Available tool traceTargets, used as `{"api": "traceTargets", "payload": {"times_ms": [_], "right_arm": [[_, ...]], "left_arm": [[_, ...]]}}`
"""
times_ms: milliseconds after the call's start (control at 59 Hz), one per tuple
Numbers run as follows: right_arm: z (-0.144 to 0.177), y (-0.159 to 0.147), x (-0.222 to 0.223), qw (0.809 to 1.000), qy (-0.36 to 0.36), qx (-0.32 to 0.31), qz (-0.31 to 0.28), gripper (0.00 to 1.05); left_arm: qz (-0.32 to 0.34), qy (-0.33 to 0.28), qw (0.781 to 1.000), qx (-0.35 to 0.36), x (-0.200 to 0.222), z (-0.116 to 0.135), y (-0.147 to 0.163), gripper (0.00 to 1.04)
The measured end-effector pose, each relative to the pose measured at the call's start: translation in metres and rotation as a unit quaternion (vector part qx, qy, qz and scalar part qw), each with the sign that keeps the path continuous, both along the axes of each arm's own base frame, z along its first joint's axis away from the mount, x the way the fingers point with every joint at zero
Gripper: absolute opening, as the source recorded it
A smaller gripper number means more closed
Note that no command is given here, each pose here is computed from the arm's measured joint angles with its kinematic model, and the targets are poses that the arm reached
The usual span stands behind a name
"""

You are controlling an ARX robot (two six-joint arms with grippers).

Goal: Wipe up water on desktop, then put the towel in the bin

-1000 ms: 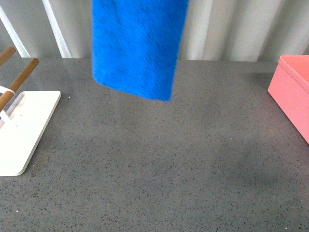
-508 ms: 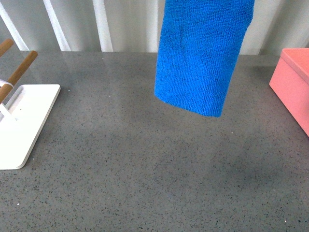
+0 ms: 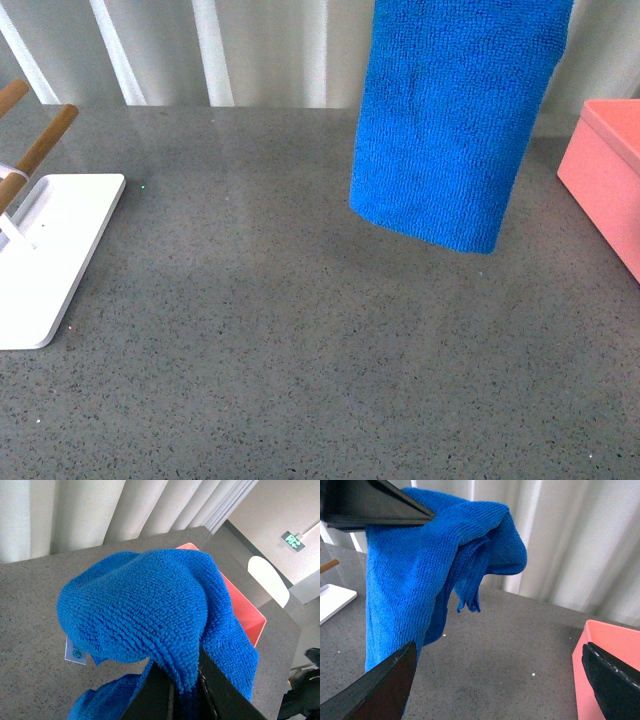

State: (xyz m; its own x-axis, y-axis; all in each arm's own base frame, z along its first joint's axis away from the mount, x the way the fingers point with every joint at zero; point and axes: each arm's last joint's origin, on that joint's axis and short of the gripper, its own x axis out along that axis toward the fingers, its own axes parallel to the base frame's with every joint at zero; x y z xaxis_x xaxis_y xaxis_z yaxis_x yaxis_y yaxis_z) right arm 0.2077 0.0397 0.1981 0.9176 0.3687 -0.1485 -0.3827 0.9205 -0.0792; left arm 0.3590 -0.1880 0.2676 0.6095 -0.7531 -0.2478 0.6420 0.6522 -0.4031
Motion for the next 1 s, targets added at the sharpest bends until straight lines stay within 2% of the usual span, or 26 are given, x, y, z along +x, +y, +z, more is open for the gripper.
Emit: {"api": "traceTargets", "payload": {"times_ms": [305, 898, 949, 1000], "right_arm": [[-0.024, 0.022, 0.036, 0.998, -0.007, 0.040, 0.047, 0.98], [-0.025, 0.038, 0.078, 0.996, -0.024, 0.066, 0.060, 0.98], [-0.024, 0.038, 0.079, 0.995, -0.027, 0.070, 0.060, 0.94], [-0.024, 0.038, 0.080, 0.995, -0.029, 0.072, 0.057, 0.86]], "left_arm": [[-0.007, -0.004, 1.000, -0.008, -0.005, 0.006, -0.005, 0.05], [-0.018, 0.011, 1.000, -0.013, -0.013, 0.009, -0.013, 0.05], [-0.019, 0.012, 1.000, -0.014, -0.013, 0.009, -0.013, 0.05], [-0.020, 0.012, 1.000, -0.014, -0.014, 0.009, -0.014, 0.05]]}}
